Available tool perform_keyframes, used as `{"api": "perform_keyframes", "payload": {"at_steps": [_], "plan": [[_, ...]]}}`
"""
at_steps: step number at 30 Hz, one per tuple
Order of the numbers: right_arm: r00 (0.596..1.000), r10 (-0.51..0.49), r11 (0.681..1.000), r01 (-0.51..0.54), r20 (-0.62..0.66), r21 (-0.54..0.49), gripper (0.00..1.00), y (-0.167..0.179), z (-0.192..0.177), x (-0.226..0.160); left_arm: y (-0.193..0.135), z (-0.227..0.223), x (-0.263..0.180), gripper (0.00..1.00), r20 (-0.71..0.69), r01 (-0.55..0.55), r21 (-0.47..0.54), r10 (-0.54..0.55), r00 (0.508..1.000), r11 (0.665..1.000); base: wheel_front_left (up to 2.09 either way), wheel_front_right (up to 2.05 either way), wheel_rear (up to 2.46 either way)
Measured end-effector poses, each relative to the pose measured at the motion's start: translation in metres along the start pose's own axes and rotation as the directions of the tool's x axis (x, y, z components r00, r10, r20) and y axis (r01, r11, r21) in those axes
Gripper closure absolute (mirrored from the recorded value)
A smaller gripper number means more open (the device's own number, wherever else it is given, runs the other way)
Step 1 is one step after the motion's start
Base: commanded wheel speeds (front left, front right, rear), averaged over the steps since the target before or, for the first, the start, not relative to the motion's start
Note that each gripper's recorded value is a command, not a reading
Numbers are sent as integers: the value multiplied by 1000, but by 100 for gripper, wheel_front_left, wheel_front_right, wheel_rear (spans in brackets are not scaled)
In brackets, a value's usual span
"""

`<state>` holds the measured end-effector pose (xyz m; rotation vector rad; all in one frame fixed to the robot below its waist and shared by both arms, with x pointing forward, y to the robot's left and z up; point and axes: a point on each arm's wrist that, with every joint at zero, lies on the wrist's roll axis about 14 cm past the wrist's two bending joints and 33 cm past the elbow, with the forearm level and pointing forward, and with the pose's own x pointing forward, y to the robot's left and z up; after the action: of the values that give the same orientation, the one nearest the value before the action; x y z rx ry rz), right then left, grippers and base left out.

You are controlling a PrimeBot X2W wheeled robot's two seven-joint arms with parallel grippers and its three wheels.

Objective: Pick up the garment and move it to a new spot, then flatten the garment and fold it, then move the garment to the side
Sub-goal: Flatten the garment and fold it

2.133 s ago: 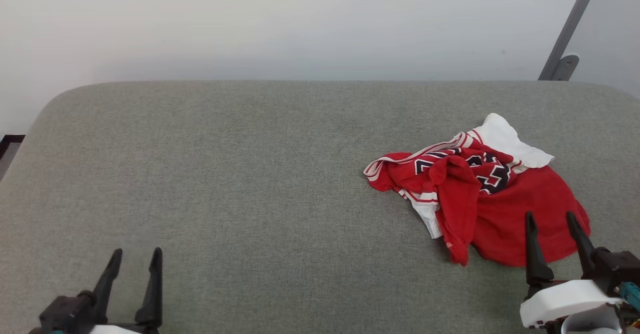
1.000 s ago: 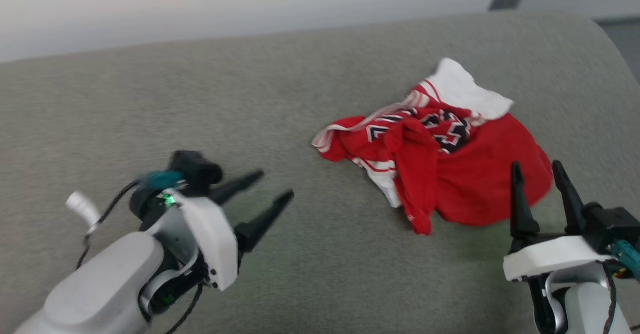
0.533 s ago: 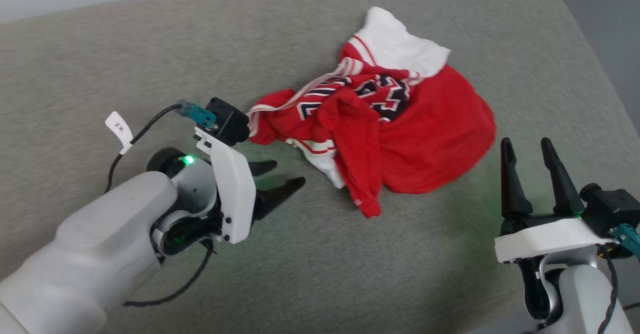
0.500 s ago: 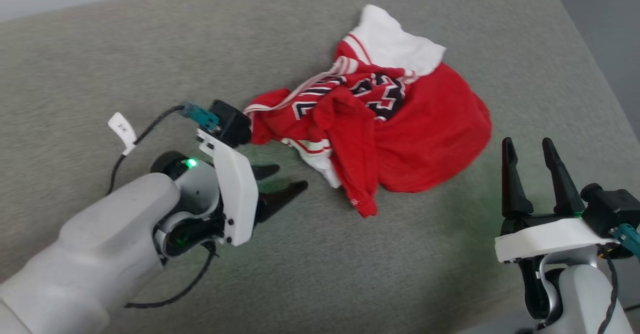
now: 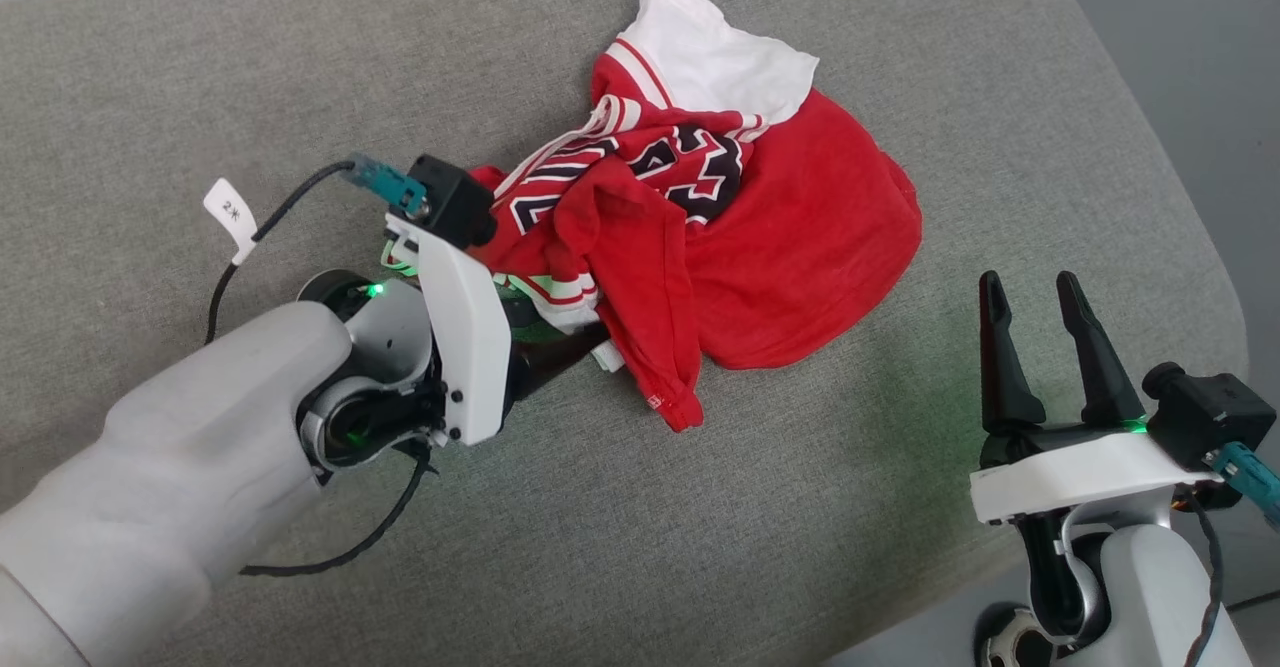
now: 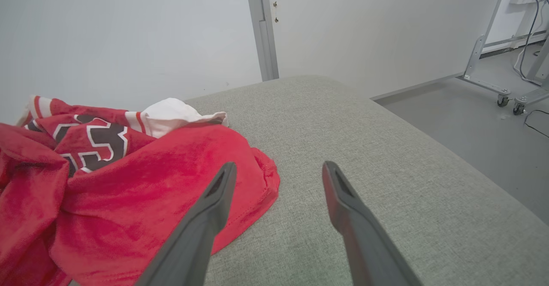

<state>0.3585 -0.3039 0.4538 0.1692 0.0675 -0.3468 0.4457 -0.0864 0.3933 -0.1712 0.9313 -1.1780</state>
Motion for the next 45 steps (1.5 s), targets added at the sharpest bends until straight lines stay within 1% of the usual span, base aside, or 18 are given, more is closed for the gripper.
{"api": "perform_keyframes", "payload": {"at_steps": [2,3,5,12,16,19,20,23,25,26,28,31,33,35,38,43,44,45], "plan": [[1000,-1,1000,1,2,2,0,0,1,0,-3,5,-1,92,5,7,-4,-7,1000,1000,0,0,0],[1000,-1,1000,1,3,3,0,0,1,-1,-5,7,-2,100,9,15,-16,-15,1000,1000,0,0,0],[1000,0,1000,0,7,6,0,0,2,-1,-10,12,-3,100,24,30,-38,-29,999,999,0,0,0],[1000,19,1000,-19,14,18,0,7,3,3,-3,17,-28,100,21,-21,4,21,1000,1000,0,0,0],[998,55,998,-55,10,19,0,19,0,7,19,12,-65,100,12,-113,14,113,994,993,0,0,0],[996,91,996,-91,9,19,0,32,-2,11,44,10,-105,100,18,-228,47,227,974,973,0,0,0],[996,91,996,-91,9,19,0,32,-2,11,44,10,-105,100,18,-228,47,227,974,973,0,0,0],[991,133,991,-133,9,15,0,47,-3,16,71,16,-152,100,54,-373,114,369,928,921,0,0,0],[987,159,987,-159,12,16,0,56,-3,18,91,26,-188,100,108,-496,220,484,868,840,0,0,0],[986,169,985,-169,13,17,0,60,-3,19,98,31,-203,100,138,-542,250,524,840,803,0,0,0],[982,187,982,-187,16,16,0,66,-2,20,107,35,-227,100,186,-604,284,575,796,744,0,0,0],[978,206,978,-206,21,13,0,73,-1,20,114,31,-245,100,210,-651,326,619,757,686,0,0,0],[978,209,978,-209,23,13,0,75,0,21,120,23,-254,100,216,-674,329,642,735,661,0,0,0],[977,212,977,-212,22,7,0,75,-1,21,128,3,-258,100,183,-687,323,670,720,651,0,0,0],[977,214,977,-214,10,1,0,76,-5,19,139,-25,-253,100,142,-697,261,688,712,668,0,0,0],[976,219,976,-219,5,-16,0,76,-6,18,148,-27,-247,100,201,-717,145,689,696,682,0,0,0],[976,218,976,-218,6,-20,0,75,-5,18,148,-27,-245,94,215,-716,126,686,695,687,0,0,0],[976,217,976,-216,7,-25,0,75,-5,18,148,-27,-245,75,228,-717,111,685,692,688,0,0,0]]}}
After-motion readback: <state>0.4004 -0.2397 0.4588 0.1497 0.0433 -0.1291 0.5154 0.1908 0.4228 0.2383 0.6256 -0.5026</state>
